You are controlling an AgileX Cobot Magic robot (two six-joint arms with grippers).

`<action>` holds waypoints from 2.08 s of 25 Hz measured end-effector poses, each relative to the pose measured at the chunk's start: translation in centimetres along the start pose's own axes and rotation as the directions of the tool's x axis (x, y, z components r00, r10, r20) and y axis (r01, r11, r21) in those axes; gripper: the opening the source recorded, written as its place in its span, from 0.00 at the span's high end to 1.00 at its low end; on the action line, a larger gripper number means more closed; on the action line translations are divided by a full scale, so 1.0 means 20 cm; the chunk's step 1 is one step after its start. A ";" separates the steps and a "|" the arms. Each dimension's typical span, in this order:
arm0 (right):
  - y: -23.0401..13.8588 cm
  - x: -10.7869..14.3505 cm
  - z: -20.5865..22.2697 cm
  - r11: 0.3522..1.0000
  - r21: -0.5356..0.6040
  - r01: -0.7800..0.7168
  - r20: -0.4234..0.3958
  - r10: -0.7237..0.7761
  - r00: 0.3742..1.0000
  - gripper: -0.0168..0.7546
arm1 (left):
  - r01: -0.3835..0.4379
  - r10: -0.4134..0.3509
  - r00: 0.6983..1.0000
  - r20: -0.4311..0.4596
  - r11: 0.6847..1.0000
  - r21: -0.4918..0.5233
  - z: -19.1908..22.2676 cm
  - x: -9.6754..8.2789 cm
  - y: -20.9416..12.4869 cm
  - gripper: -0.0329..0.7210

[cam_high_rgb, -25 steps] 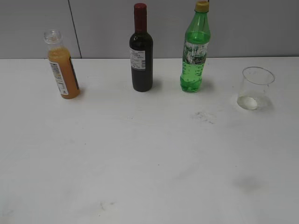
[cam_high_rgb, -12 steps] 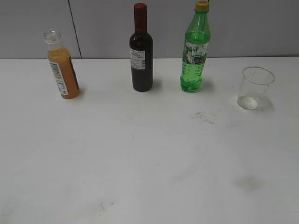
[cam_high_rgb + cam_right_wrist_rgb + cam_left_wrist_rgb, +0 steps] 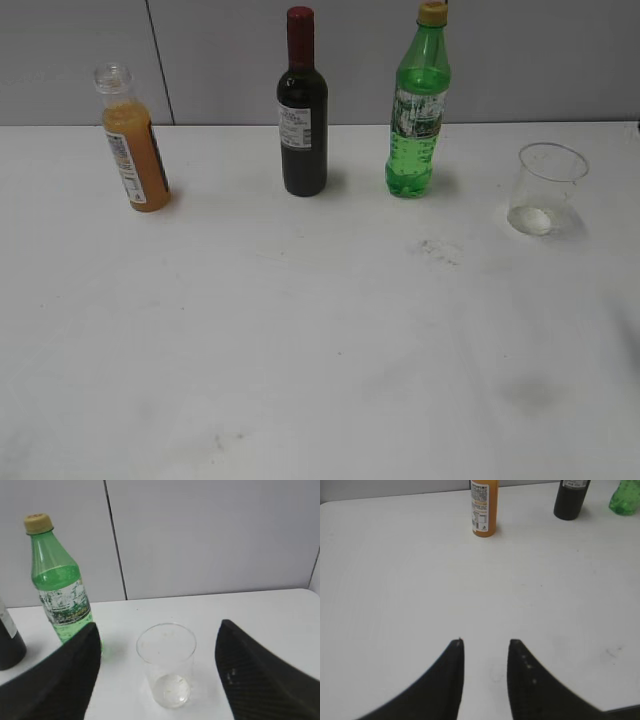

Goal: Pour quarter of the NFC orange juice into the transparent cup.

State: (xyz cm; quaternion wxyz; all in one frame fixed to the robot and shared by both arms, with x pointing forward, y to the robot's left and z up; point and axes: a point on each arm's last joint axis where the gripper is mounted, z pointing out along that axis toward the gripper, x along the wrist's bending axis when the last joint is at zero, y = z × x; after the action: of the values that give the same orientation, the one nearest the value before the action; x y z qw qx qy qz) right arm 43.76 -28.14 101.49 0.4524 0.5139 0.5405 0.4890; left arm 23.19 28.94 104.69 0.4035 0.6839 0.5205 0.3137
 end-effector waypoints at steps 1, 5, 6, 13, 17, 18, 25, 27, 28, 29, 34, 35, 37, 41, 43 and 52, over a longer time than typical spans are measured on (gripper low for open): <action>-0.02 0.00 0.04 1.000 -0.004 0.002 0.003 -0.002 1.000 0.26 | 0.000 0.000 1.000 0.000 1.000 0.000 0.00 0.00 0.00 0.64; -0.10 0.00 0.13 1.000 -0.026 0.010 0.014 -0.010 1.000 0.26 | 0.000 0.000 1.000 0.000 1.000 0.000 0.00 0.00 0.00 0.64; -0.13 0.00 0.16 1.000 -0.019 0.012 0.015 -0.012 1.000 0.26 | 0.000 0.000 1.000 0.000 1.000 0.000 0.00 0.00 0.00 0.64; -0.33 -0.01 0.26 0.997 0.079 0.023 0.021 -0.025 0.999 0.26 | 0.000 0.000 1.000 0.000 1.000 0.000 0.00 0.00 0.00 0.64; -0.44 -0.01 0.30 0.992 0.124 0.030 0.023 -0.033 0.999 0.26 | 0.000 0.000 1.000 0.000 1.000 0.000 0.00 0.00 0.00 0.64; -0.47 -0.01 0.31 0.990 0.138 0.032 0.024 -0.035 0.999 0.25 | 0.000 0.000 1.000 0.000 1.000 0.000 0.00 0.00 0.00 0.64; -0.69 -0.01 0.35 0.976 0.215 0.043 0.025 -0.049 0.998 0.11 | 0.000 0.000 1.000 0.000 1.000 0.000 0.00 0.00 0.00 0.64; -0.74 -0.01 0.35 0.968 0.248 0.044 0.024 -0.052 0.998 0.11 | 0.000 0.000 1.000 0.000 1.000 0.000 0.00 0.00 0.00 0.64; -0.76 -0.01 0.36 0.964 0.264 0.045 0.023 -0.053 0.998 0.11 | 0.000 0.000 1.000 0.000 1.000 0.000 0.00 0.00 0.00 0.64; -0.78 -0.01 0.38 0.962 0.268 0.045 0.023 -0.053 0.998 0.11 | 0.000 0.000 1.000 0.000 1.000 0.000 0.00 0.00 0.00 0.64; -0.83 0.00 0.47 0.962 0.270 0.050 0.005 -0.054 0.999 0.11 | 0.000 0.000 1.000 0.000 1.000 0.000 0.00 0.00 0.00 0.64; -0.83 0.00 0.49 0.964 0.261 0.049 0.005 -0.052 0.999 0.12 | 0.000 0.000 1.000 0.000 1.000 0.000 0.00 0.00 0.00 0.64; -0.83 0.00 0.53 0.968 0.246 0.050 0.001 -0.052 0.999 0.12 | 0.000 0.000 1.000 0.000 1.000 0.000 0.00 0.00 0.00 0.64; -0.85 0.01 0.61 0.974 0.221 0.048 0.002 -0.049 0.999 0.12 | 0.000 0.000 1.000 0.000 1.000 0.000 0.00 0.00 0.00 0.64; -0.86 0.01 0.65 0.977 0.210 0.048 0.000 -0.049 0.999 0.12 | 0.000 0.000 1.000 0.000 1.000 0.000 0.00 0.00 0.00 0.64; -0.93 0.01 0.81 0.983 0.176 -0.049 0.025 0.045 0.999 0.13 | 0.000 0.000 1.000 0.000 1.000 0.000 0.00 0.00 0.00 0.64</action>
State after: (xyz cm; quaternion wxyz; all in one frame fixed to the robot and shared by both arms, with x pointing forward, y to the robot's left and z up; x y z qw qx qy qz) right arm 57.72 -26.79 81.26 0.3992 0.5695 0.5646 0.4444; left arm 23.19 28.94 104.69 0.4035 0.6839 0.5205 0.3137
